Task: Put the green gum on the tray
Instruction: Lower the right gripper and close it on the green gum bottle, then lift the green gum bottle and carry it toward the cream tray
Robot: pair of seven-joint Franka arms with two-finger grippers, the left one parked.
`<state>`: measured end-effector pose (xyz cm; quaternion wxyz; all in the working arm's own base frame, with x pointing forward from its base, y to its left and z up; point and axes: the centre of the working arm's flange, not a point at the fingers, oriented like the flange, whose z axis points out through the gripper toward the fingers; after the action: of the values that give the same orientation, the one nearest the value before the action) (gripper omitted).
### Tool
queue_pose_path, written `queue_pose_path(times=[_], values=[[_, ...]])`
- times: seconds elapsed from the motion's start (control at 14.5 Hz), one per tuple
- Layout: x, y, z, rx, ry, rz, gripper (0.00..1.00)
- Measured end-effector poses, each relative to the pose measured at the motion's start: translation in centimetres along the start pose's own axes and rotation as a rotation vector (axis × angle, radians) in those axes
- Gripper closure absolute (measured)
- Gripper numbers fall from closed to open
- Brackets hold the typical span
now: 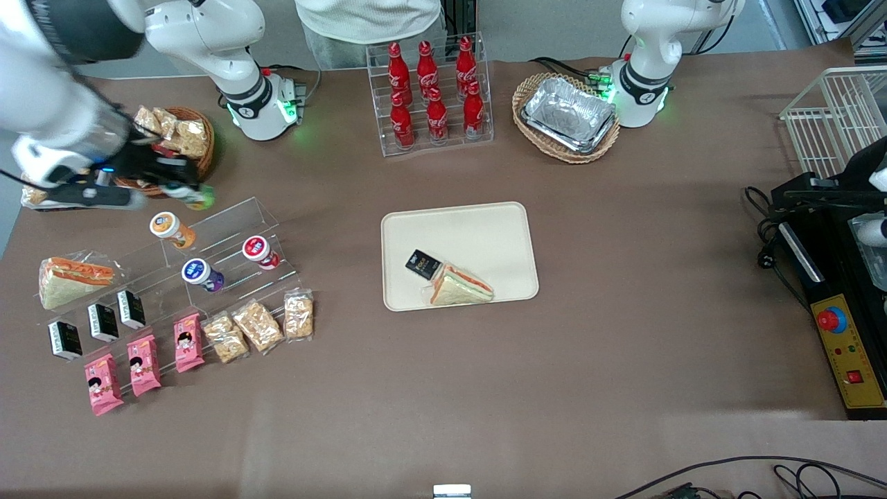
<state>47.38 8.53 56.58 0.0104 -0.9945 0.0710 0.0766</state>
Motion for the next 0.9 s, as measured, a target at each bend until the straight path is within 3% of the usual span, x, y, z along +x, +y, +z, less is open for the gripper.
queue_pose_path(times=[0.28,0.34,0.62,0.9], values=[[-3.5,-13.1,2.6,-0.032,0.039,0.078,0.41],[-4.3,-15.4,3.3,-0.022,0.046,0.085,0.41],[-3.1,-18.4,6.3,0.052,0.063,0.091,0.41],[-1.4,-20.2,14.1,0.093,0.087,0.076,0.41]])
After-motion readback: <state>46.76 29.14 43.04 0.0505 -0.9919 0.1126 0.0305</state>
